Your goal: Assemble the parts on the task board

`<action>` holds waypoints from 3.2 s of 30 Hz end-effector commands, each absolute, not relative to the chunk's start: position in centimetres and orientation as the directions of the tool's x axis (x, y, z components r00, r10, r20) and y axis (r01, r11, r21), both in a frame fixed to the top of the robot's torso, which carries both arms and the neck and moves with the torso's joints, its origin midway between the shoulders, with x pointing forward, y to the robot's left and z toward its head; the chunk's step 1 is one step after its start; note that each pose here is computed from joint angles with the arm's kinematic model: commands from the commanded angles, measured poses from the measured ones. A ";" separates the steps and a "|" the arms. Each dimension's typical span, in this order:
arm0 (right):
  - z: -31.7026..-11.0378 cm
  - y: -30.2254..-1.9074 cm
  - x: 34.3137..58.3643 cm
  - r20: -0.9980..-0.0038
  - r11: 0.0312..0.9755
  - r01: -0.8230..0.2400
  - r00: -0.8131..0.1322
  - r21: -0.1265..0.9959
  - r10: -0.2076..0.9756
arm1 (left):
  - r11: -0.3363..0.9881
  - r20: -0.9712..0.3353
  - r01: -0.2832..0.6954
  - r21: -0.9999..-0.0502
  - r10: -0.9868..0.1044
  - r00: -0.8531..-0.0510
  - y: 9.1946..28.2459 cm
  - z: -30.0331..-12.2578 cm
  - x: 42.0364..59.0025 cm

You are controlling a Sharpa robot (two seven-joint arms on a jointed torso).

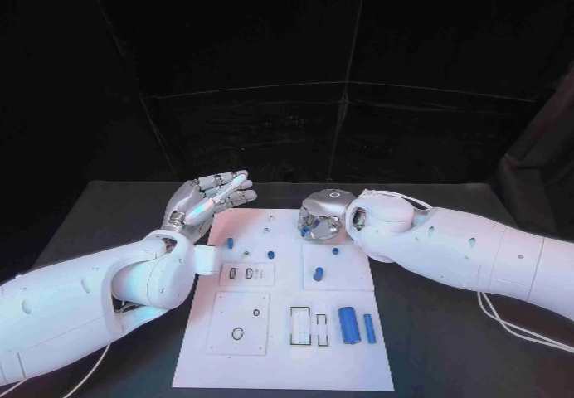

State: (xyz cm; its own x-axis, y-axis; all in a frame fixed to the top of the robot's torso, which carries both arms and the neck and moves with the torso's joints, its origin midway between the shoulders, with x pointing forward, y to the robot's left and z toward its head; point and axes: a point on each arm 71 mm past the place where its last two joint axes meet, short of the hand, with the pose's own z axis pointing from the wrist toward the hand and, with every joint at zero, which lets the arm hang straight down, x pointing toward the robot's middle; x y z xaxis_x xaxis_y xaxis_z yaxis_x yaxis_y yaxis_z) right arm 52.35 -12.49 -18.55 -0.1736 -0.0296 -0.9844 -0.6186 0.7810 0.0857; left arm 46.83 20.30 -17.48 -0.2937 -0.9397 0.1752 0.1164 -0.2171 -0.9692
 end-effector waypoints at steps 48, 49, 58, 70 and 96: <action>-17.2 -7.0 54.3 -0.991 0.777 -0.620 -0.011 0.114 0.137 | -0.226 0.178 0.102 -0.969 -0.921 -0.347 20.2 -17.4 46.9; -17.2 -7.0 54.3 -0.991 0.779 -0.618 -0.012 0.111 0.132 | -0.226 0.179 0.101 -0.969 -0.921 -0.348 20.2 -17.4 46.9; -17.6 -6.5 54.5 -0.996 0.789 -0.609 -0.030 0.085 0.084 | -0.227 0.179 0.100 -0.969 -0.920 -0.349 20.2 -17.4 46.9; -17.5 -6.4 54.6 -0.996 0.798 -0.599 -0.010 0.073 0.084 | -0.226 0.179 0.097 -0.969 -0.920 -0.349 20.3 -17.4 47.0; -16.2 -18.6 52.3 -0.923 0.851 -0.363 -0.204 0.380 0.325 | -0.218 0.175 0.091 -0.972 -0.924 -0.339 21.2 -17.5 47.0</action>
State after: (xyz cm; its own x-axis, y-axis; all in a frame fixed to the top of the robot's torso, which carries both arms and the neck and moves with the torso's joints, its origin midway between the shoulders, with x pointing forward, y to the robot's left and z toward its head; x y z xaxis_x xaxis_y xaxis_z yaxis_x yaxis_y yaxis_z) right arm 52.31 -18.38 -15.67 -0.0988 0.2864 -0.9530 -0.4375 0.8476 0.3001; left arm 47.05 21.23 -17.66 -0.3232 -0.9300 0.1749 0.0874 -0.2134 -0.9730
